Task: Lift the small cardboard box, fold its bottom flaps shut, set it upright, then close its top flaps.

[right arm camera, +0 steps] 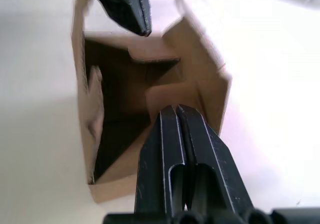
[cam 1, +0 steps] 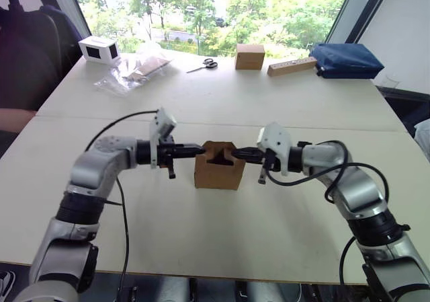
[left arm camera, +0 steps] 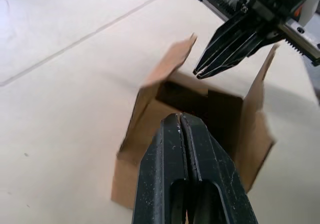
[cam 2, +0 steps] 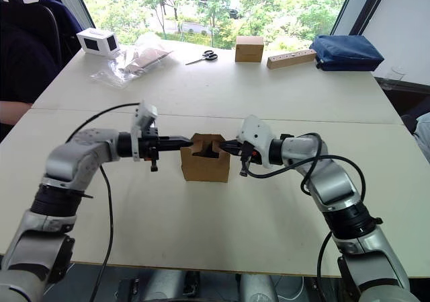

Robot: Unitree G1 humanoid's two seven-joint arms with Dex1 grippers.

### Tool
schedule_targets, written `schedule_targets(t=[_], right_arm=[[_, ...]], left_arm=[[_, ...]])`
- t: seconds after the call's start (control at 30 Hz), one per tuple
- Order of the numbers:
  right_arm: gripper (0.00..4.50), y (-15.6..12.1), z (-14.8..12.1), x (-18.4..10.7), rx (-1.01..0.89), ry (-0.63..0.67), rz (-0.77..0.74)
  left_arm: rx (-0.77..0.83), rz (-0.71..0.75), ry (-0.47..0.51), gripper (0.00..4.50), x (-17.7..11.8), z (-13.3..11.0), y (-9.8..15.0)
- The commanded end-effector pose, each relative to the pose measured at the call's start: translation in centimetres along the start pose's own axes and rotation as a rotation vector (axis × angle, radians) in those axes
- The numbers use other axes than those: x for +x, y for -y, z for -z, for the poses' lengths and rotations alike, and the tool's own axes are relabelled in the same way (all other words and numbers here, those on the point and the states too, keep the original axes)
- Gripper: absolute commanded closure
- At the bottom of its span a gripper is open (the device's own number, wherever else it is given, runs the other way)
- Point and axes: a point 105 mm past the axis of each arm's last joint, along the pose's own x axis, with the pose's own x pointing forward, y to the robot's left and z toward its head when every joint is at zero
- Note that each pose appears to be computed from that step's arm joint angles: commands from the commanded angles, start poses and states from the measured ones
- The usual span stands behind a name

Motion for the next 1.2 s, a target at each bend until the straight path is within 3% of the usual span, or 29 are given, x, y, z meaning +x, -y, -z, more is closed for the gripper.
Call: schedule_targets(t=[0.03, 0.23, 0.3, 0.43, 0.53, 0.73, 0.97, 1.2], right_arm=[[4.50, 1.3, -3.4, -2.3, -0.084, 0.080, 0.077], [4.50, 1.4, -5.5, -4.2, -0.117, 0.096, 0.110], [4.50, 0.0, -6.4, -4.5, -0.104, 0.108, 0.063], [4.50, -5.5, -7.5, -2.9, -0.055, 0.121, -0.143], [4.50, -6.5, -7.2, -1.7, -0.033, 0.114, -0.158], [4.50, -6.1, -4.5, 0.8, -0.195, -0.036, -0.153], [4.50, -4.9, -3.8, 2.2, -0.266, -0.067, -0.104], [4.50, -5.1, -2.7, 2.8, -0.260, -0.097, -0.121]], left_arm=[[0.028, -0.080, 0.059, 4.48, -1.2, -2.1, -2.4], [0.049, -0.170, 0.016, 4.48, -1.6, -1.0, -5.5], [0.048, -0.185, -0.025, 4.48, -1.3, 0.2, -6.3], [0.017, -0.158, -0.106, 4.48, 0.4, 3.4, -7.1], [-0.012, -0.134, -0.125, 4.48, 1.3, 4.5, -7.2], [-0.042, -0.079, -0.128, 4.48, 2.8, 5.5, -6.7], [-0.075, 0.043, -0.131, 4.48, 2.8, 5.4, -5.4], [-0.077, 0.049, -0.130, 4.48, 2.8, 5.5, -5.2]])
